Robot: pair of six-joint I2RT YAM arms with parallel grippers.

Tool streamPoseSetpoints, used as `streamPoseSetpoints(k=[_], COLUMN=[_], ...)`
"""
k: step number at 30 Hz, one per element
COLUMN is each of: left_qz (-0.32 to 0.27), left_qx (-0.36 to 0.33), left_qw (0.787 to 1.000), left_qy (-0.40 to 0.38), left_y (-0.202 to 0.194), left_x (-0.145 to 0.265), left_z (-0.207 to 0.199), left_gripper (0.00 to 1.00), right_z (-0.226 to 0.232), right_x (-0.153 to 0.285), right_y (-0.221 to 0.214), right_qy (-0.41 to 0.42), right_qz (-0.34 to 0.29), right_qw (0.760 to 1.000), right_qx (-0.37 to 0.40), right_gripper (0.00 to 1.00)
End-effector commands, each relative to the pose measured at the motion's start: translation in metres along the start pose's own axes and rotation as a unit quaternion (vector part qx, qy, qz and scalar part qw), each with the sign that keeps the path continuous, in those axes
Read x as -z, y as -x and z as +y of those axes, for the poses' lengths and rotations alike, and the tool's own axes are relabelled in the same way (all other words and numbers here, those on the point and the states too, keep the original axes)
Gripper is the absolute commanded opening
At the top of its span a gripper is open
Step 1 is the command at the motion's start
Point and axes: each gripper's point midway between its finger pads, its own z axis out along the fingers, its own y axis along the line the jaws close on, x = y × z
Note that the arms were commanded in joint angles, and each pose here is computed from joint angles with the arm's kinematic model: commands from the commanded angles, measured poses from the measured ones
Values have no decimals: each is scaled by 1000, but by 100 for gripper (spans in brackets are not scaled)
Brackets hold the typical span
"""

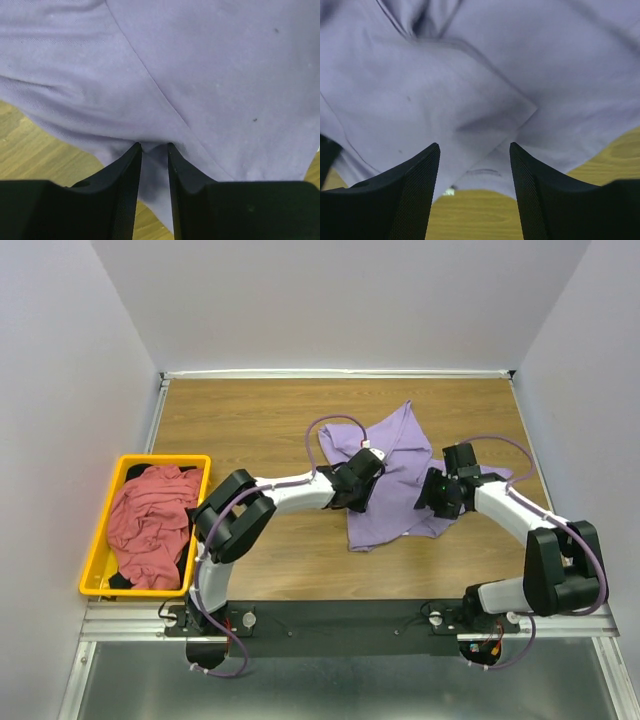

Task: Fold and stack the t-shirts
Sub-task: Flatten the tshirt out

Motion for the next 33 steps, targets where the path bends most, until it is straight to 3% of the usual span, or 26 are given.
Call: streamPoseSetpoints(k=[1,7,8,11,13,15,16,19,20,21,23,29,33], left_qz=[45,67,51,56,29,17,-1,-34,-62,-67,-97,-150,-113], left_qx=[8,47,54,67,70,89,91,114,120,125,135,177,194], left_qw=[997,987,986,980,977,970,971,968,967,966,963,956,965], left_qy=[68,139,147,180,198,226,221,220,216,216,214,178,133], left_y=[-22,-9,9,25,61,83,99,128,146,145,154,152,101], left_x=[-20,-42,-43,-48,-46,-46,-43,-31,-17,-12,12,74,77], left_z=[43,112,120,160,182,221,219,245,246,250,249,224,182], left_gripper=[36,35,35,35,37,40,42,56,61,72,80,79,76], right_z=[8,45,51,101,125,190,189,224,225,226,216,150,111], right_x=[2,5,1,0,-11,-8,-12,-4,-1,2,12,27,32], right_y=[-50,-113,-122,-126,-148,-137,-146,-120,-104,-95,-71,-35,-33], right_qy=[46,121,126,171,174,241,236,264,254,248,215,73,24], right_qz=[93,205,224,231,266,265,276,232,193,171,111,17,12], right_qw=[994,971,966,955,940,918,915,916,926,930,944,966,969], right_qx=[-30,4,14,77,126,170,175,192,205,211,226,249,246], right_gripper=[65,65,65,66,66,66,65,65,65,65,65,64,61])
